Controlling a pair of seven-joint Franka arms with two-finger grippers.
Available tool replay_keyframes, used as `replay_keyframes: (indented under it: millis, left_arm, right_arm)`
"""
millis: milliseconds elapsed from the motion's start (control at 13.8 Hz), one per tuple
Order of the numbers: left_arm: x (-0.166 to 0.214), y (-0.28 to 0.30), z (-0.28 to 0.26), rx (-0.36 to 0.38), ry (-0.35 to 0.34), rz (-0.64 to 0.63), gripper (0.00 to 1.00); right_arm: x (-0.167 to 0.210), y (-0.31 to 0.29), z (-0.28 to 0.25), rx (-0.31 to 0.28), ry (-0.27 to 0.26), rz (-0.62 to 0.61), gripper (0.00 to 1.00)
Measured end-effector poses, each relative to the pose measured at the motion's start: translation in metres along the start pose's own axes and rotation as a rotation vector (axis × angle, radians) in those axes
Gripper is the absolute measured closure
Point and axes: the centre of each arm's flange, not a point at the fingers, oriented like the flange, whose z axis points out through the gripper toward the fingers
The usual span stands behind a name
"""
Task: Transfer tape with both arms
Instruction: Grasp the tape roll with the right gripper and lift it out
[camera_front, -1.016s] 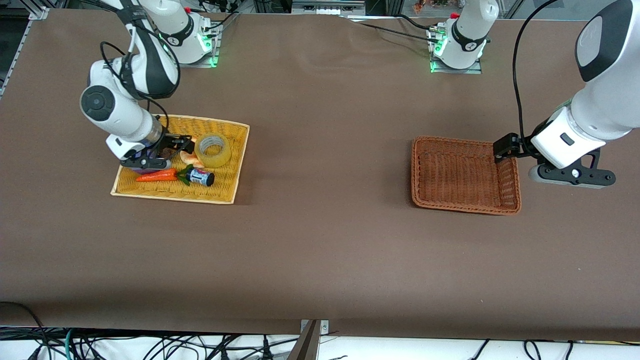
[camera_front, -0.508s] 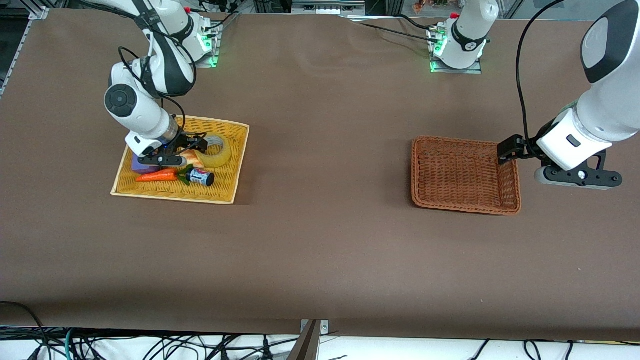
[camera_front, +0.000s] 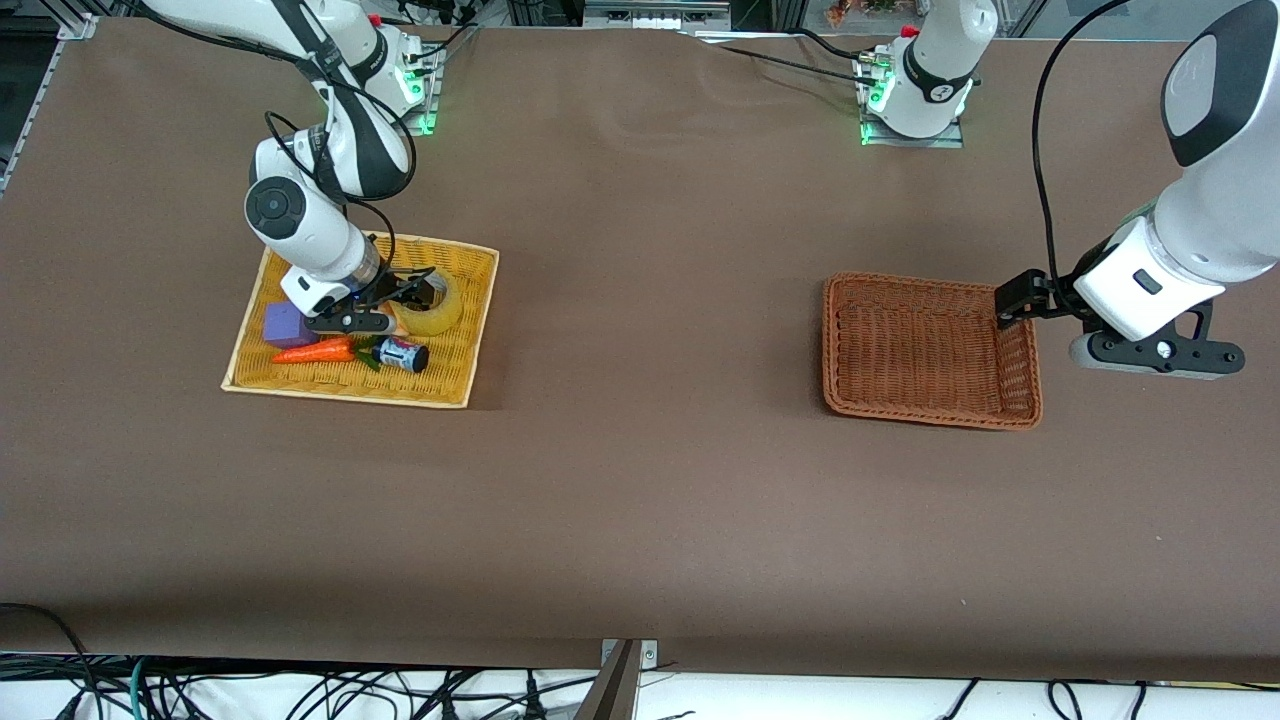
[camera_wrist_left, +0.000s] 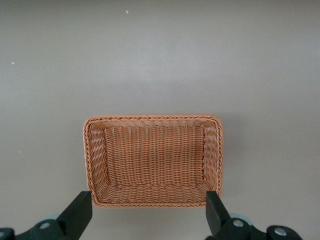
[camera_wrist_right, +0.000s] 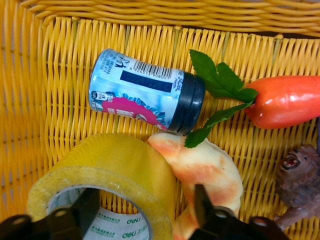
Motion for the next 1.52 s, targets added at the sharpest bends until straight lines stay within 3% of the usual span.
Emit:
replay_keyframes:
  millis: [363,435,653,944,1161,1524]
  left_arm:
    - [0.000,0.000,0.000,0.000,0.000,0.000,0.00]
    - [0.000,0.000,0.000,0.000,0.000,0.000,0.00]
    - [0.000,0.000,0.000,0.000,0.000,0.000,0.00]
    - [0.000,0.000,0.000,0.000,0.000,0.000,0.00]
    - [0.000,0.001,0.000,0.000,0.000,0.002,0.00]
    - [0.000,0.002,-0.001,0.000,0.001,0.003,0.00]
  right_arm:
    - [0.001,0.000,-0.001,0.000,0.003,0.000,0.74]
    - [0.002,0.000,-0.003,0.000,0.005,-0.001,0.78]
    - [0.009,-0.005,-0.033,-0.009,0.017,-0.010,0.78]
    - [0.015,-0.049,-0.125,-0.041,0.005,-0.001,0.78]
    - [0.010,-0.126,-0.153,-0.015,0.037,0.085,0.78]
    - [-0.002,-0.279,-0.130,0.010,0.062,0.218,0.78]
